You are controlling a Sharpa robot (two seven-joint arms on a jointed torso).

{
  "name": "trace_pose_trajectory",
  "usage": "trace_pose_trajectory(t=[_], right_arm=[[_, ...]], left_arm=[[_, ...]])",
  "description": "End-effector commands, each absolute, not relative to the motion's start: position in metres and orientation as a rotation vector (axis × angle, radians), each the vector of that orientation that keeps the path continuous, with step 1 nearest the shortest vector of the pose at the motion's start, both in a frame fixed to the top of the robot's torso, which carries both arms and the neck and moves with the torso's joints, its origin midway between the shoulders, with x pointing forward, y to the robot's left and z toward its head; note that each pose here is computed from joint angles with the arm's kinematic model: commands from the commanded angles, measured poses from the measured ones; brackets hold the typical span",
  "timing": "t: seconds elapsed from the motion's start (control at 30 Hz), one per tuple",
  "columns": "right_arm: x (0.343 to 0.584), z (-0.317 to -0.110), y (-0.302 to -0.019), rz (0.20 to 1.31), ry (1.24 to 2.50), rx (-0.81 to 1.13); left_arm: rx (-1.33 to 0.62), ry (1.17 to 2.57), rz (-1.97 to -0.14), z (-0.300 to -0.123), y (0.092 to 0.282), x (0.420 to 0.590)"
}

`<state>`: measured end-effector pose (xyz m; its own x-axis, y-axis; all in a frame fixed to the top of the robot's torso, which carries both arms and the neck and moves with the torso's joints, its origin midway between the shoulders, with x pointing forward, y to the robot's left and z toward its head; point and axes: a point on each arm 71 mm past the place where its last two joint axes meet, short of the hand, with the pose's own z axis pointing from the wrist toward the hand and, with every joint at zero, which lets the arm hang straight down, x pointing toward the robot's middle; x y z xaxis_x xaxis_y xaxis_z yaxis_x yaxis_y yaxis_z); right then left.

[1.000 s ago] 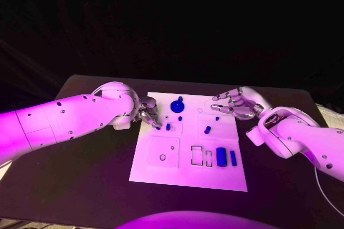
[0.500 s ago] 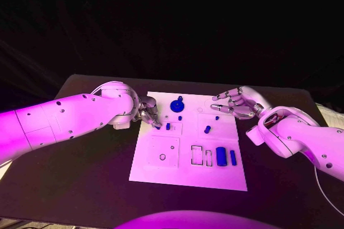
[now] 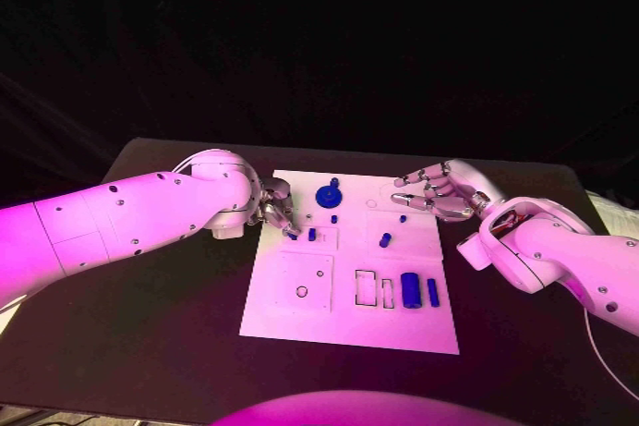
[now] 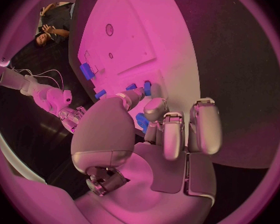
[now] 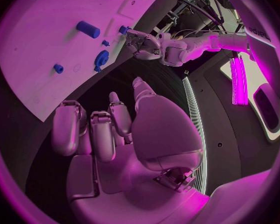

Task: Assemble the parts on the task board

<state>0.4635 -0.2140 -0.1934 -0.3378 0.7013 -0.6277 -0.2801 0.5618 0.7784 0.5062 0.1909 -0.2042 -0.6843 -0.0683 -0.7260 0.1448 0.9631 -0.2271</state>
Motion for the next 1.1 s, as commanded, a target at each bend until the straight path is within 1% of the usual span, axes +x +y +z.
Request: trace_pose_trajectory(t=[0.03,0.6,1.1], right_arm=[[0.463,-0.194,-0.213,1.054,1.638,0.35],[0.463,-0.195,-0.213,1.053,1.644,0.35],[0.463,-0.195,-0.212,1.055,1.646,0.349]], left_arm=[[0.044,2.355,-0.308,-0.211,0.189,0.503],[0.039,2.368,-0.265,-0.212,0.183,0.504],[0.043,2.36,-0.271,-0.211,0.175,0.504]])
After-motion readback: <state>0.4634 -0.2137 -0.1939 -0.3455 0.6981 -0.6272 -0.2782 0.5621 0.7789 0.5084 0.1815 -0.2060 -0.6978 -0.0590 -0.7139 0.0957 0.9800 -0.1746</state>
